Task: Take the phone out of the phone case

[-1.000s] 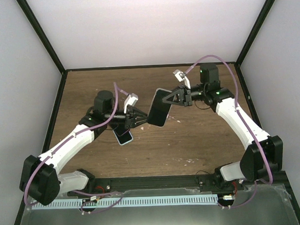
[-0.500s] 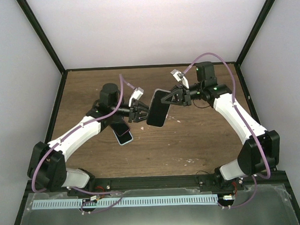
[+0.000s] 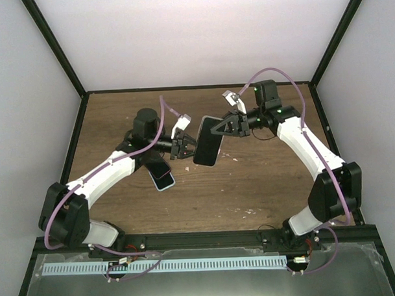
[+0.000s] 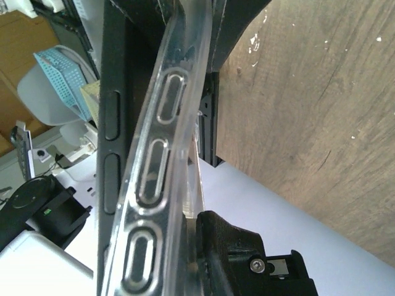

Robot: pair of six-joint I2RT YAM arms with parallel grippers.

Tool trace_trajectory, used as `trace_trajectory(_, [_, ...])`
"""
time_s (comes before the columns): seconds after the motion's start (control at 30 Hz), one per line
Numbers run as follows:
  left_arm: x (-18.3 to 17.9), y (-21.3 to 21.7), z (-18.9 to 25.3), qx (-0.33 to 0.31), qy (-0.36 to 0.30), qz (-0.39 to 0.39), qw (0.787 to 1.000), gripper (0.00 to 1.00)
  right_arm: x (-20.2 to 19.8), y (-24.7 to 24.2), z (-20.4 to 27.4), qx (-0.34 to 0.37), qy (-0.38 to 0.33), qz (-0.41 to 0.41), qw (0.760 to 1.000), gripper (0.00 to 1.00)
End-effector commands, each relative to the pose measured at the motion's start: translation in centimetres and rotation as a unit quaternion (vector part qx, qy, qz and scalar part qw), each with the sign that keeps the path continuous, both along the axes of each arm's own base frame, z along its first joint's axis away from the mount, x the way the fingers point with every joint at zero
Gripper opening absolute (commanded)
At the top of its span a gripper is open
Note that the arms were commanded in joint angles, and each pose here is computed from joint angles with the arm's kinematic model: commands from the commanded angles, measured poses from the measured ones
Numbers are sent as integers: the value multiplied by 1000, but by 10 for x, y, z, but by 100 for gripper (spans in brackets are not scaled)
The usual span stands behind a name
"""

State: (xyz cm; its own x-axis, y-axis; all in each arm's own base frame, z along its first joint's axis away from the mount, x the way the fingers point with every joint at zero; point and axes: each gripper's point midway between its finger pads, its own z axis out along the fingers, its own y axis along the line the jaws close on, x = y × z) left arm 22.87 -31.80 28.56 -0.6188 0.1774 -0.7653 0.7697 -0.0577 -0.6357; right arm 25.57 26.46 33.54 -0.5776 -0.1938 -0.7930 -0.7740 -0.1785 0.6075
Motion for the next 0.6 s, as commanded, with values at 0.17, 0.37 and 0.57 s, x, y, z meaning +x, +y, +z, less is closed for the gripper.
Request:
trace_trajectory(0.17, [10, 9, 36, -54, -1, 34, 998, 0, 10, 13, 13, 0, -41, 7, 999, 31])
trace_trajectory(0.37, [40, 25, 26, -54, 57, 94, 992, 0, 46, -6, 21, -21, -77, -62, 995, 68])
trace_trajectory(0.57, [65, 28, 15, -43, 125, 133, 982, 0, 74, -15, 21, -68, -144, -162, 974, 83])
